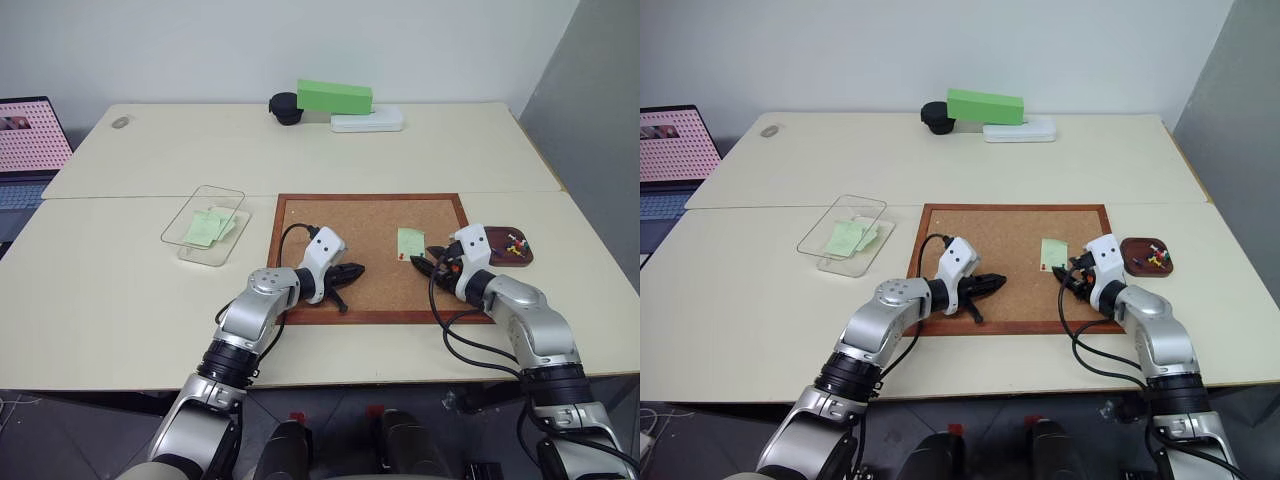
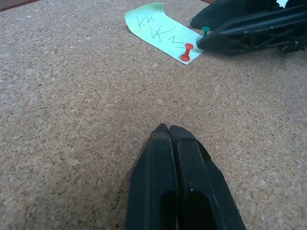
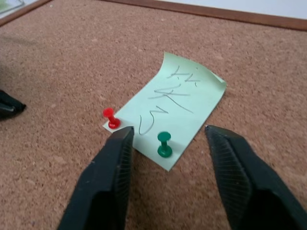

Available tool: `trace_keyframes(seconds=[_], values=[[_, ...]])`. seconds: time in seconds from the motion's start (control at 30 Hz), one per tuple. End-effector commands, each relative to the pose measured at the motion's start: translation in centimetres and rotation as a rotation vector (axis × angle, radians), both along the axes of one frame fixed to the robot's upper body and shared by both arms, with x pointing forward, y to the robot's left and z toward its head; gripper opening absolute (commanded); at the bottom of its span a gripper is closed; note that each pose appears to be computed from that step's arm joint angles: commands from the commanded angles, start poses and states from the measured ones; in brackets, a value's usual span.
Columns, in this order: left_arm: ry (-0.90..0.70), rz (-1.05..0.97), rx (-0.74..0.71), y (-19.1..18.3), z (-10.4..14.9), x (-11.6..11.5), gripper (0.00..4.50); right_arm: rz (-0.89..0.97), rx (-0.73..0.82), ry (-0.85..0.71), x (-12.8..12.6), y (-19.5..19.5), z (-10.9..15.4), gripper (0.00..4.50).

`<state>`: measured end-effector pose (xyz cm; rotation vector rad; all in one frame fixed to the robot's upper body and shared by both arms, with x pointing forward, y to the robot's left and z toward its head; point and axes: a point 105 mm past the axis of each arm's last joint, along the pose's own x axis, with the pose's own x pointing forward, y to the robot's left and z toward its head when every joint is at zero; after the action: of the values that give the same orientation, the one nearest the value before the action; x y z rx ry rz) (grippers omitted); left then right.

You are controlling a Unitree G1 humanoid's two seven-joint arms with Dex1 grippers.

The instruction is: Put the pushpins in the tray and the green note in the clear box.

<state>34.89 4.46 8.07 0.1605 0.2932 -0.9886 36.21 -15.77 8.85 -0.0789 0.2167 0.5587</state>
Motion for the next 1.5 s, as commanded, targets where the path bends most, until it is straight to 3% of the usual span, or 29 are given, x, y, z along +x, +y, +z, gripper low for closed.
trace_keyframes(seconds=[0.03,0.23,0.27,0.73,1.0,1.27,1.43,1.5], values=[[0.059,-0.002,0.024,0.4,-1.4,-0.7,0.00,0.013,-0.006,-0.063,0.4,0.2,1.4,1.41],[0.064,-0.006,0.012,0.3,-1.0,-0.8,0.00,0.023,-0.002,-0.069,0.5,0.6,1.5,0.08],[0.065,-0.008,0.013,0.3,-1.0,-0.8,0.00,0.022,0.000,-0.074,0.5,0.6,1.7,0.03],[0.089,-0.018,0.029,0.3,-1.6,-0.9,0.00,-0.018,0.075,-0.195,-0.2,-0.5,5.6,0.03],[0.095,-0.028,0.032,0.2,-1.7,-1.1,0.00,-0.081,0.092,-0.215,-0.2,-1.8,6.4,0.03],[0.098,-0.031,0.029,0.1,-1.8,-1.3,0.00,-0.554,-0.017,-0.219,1.7,-10.9,5.9,0.03],[0.099,-0.034,0.029,0.0,-1.8,-1.3,0.00,-0.653,0.031,-0.188,2.2,-13.2,5.8,0.03],[0.100,-0.035,0.026,0.1,-1.8,-1.2,0.00,-0.660,0.047,-0.180,2.5,-13.4,5.8,0.54]])
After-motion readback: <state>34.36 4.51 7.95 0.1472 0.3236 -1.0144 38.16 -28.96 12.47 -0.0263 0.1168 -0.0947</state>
